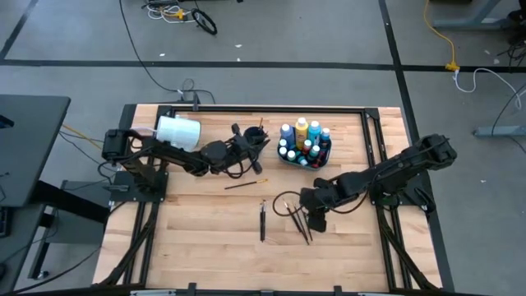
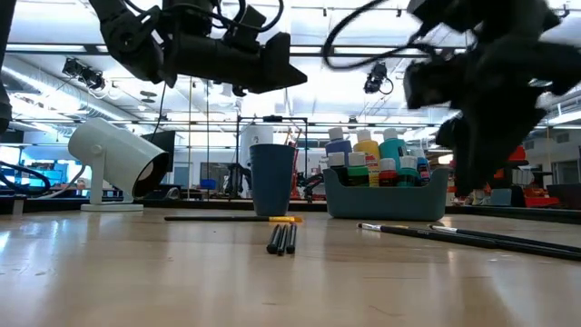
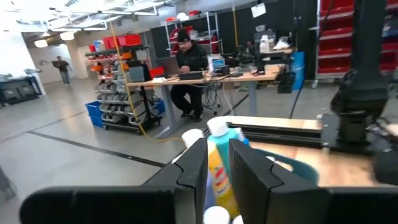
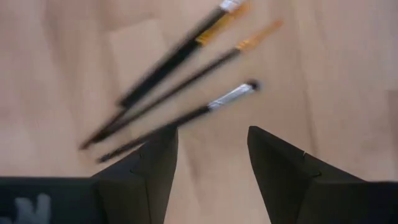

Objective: Pick & Place Paint Supplies
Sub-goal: Put the silver paint brush into the blue cup

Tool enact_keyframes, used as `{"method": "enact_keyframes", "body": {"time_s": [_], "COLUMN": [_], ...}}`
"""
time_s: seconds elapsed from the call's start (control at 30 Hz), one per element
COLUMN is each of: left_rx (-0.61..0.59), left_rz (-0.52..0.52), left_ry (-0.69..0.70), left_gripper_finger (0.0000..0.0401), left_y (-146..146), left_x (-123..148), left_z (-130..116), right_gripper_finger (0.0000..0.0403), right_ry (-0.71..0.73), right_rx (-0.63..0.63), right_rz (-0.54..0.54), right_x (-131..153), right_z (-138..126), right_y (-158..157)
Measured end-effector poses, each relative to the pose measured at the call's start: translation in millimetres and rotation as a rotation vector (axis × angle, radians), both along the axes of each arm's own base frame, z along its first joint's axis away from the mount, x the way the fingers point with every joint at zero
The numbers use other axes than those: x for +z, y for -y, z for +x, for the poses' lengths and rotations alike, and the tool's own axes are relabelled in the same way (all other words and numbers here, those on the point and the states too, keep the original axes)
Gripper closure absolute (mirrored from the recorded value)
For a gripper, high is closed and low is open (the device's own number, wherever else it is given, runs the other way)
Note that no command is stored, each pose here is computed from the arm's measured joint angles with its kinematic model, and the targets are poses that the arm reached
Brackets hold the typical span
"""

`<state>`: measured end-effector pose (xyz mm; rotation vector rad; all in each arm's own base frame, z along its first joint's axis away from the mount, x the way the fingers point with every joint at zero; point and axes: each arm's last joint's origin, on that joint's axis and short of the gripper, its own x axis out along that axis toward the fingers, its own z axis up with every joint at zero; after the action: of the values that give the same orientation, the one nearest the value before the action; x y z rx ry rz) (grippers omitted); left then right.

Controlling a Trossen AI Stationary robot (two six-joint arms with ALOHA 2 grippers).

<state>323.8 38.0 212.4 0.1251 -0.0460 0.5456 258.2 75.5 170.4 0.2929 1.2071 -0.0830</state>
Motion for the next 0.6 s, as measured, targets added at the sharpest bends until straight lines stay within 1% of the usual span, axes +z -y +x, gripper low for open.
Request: {"method": "enact_keyframes", "body": {"time_s": [0.2,0.37,0.6], "left_rx": [-0.033,-0.039,-0.039], "left_rz": [-0.007,-0.002,-0.003], "left_ry": [-0.001,-0.003,-0.003], "left_gripper_finger": [0.0326,0.0326,0.0326], "left_y": [10,12,12], "left_x": [-1,0,0], "left_z": [1,1,1], "right_gripper_finger": [0.0207,0.0207,0.0207], "right_ry": [0.022,0.002,0.034], "right_rx": [-0.07,-0.104,-0.144], "right_rz": [0.068,0.061,0.076], "right_x": [-11,-12,-15], "right_z": [11,12,19], "right_y": [10,19,28]}}
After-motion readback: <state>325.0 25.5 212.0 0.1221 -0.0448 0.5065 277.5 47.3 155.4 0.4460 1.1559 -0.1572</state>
